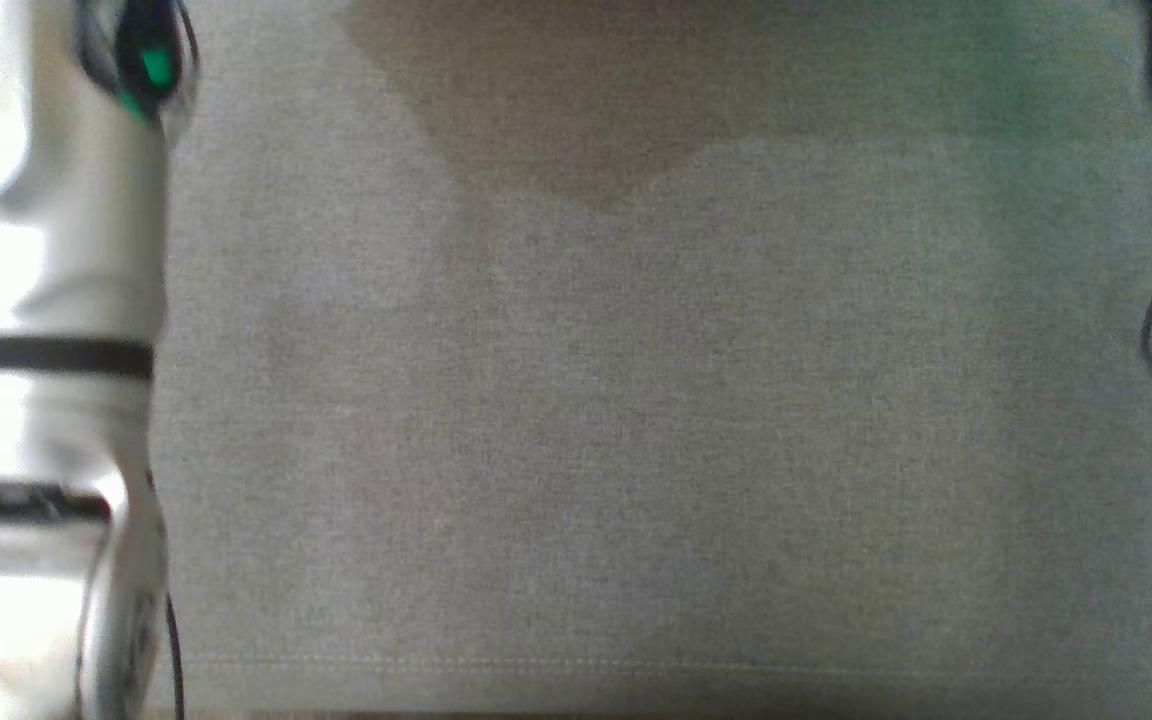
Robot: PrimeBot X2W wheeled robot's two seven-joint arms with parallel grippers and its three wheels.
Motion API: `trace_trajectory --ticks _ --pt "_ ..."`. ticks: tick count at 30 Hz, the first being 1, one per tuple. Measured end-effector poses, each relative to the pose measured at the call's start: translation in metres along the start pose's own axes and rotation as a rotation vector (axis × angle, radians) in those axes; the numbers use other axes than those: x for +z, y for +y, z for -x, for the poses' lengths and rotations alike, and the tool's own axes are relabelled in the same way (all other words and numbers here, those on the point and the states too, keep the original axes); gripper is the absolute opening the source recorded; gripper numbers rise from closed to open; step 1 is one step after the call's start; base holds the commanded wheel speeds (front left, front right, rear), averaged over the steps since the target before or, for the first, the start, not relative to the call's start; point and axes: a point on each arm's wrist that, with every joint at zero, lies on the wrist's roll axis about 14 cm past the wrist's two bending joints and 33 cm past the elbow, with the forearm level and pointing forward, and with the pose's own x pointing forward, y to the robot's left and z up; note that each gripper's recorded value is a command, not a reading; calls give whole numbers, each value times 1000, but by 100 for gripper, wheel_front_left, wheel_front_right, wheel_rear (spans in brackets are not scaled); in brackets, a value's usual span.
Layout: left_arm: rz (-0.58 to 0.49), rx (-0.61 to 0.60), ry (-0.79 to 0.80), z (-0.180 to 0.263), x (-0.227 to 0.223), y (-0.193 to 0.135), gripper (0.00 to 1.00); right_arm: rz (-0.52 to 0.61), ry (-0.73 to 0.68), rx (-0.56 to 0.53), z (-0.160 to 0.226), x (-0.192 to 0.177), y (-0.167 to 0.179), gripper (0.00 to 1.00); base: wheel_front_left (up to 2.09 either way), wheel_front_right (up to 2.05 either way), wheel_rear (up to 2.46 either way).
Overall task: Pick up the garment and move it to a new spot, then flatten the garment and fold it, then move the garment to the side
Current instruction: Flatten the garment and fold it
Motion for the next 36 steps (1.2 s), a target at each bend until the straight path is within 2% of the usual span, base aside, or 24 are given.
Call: trace_trajectory --ticks 6,11,19,23,31,36 --pt "-29 -8 189 58 -63 7 0 14 193 23 40 -71 7 0 0 0 0" --pt "-149 -110 288 110 -90 -5 0 78 338 42 80 -107 4 0 0 0 0" --pt "-229 -290 393 187 -118 -37 0 145 428 28 122 -112 -17 0 0 0 0" --pt "-227 -304 401 202 -114 -35 0 141 470 13 143 -122 -25 0 0 0 0" --pt "-226 -350 494 249 -127 -37 0 132 531 35 177 -137 -18 0 0 0 0" --pt "-235 -371 562 274 -133 -34 0 140 625 63 203 -152 -10 0 0 0 0"
